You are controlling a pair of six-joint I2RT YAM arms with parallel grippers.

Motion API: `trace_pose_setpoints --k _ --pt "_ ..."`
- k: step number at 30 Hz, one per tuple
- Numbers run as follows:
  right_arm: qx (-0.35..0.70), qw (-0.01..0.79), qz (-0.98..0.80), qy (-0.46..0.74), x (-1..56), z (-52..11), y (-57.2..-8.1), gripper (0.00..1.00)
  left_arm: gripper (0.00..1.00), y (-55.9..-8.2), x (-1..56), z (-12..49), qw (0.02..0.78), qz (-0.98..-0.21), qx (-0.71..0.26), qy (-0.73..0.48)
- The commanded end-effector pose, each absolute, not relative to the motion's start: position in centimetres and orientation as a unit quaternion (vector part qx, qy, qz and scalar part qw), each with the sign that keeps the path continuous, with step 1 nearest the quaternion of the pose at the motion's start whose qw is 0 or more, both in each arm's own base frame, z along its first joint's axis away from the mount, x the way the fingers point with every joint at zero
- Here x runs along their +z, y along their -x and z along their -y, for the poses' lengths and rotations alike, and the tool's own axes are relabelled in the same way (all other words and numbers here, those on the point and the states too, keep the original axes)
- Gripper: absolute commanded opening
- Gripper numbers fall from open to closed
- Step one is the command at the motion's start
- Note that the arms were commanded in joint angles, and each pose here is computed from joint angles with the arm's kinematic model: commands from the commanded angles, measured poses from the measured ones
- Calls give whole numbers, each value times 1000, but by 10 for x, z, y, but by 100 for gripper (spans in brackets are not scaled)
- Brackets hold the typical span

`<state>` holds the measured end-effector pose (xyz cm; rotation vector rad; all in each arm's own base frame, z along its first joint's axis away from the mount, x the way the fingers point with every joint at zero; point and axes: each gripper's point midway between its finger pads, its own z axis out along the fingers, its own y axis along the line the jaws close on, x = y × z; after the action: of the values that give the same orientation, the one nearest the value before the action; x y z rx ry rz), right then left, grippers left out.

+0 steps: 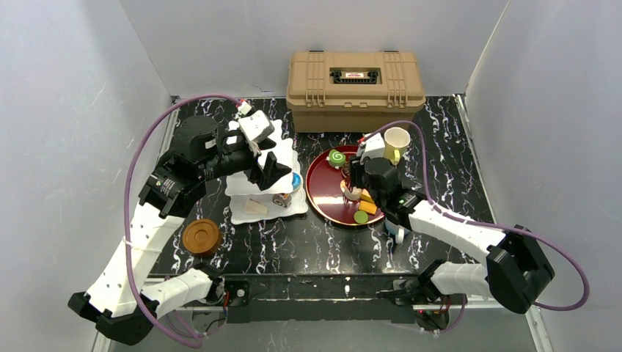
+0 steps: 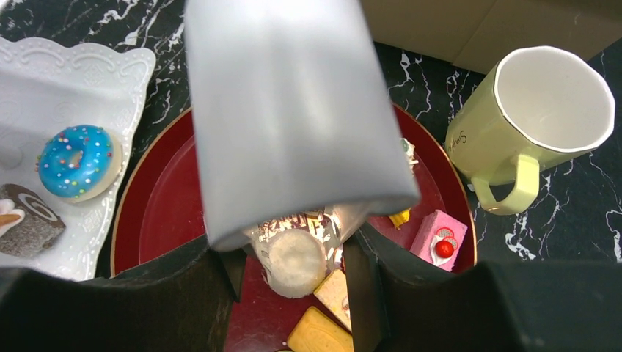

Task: Serve the afternoon tea
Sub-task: Pick up the desert from the tray.

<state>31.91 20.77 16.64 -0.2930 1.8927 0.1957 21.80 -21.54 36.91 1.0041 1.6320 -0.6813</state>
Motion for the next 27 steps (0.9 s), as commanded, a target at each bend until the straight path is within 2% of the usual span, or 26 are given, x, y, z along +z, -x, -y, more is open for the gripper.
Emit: trace_pose_setpoints --k 1,27 --pt "83 601 -787 114 180 -209 -329 55 73 -213 385 213 542 -670 -284 -421" --pt "120 578 -800 107 158 -207 -320 58 72 -218 390 213 547 -671 -281 -413"
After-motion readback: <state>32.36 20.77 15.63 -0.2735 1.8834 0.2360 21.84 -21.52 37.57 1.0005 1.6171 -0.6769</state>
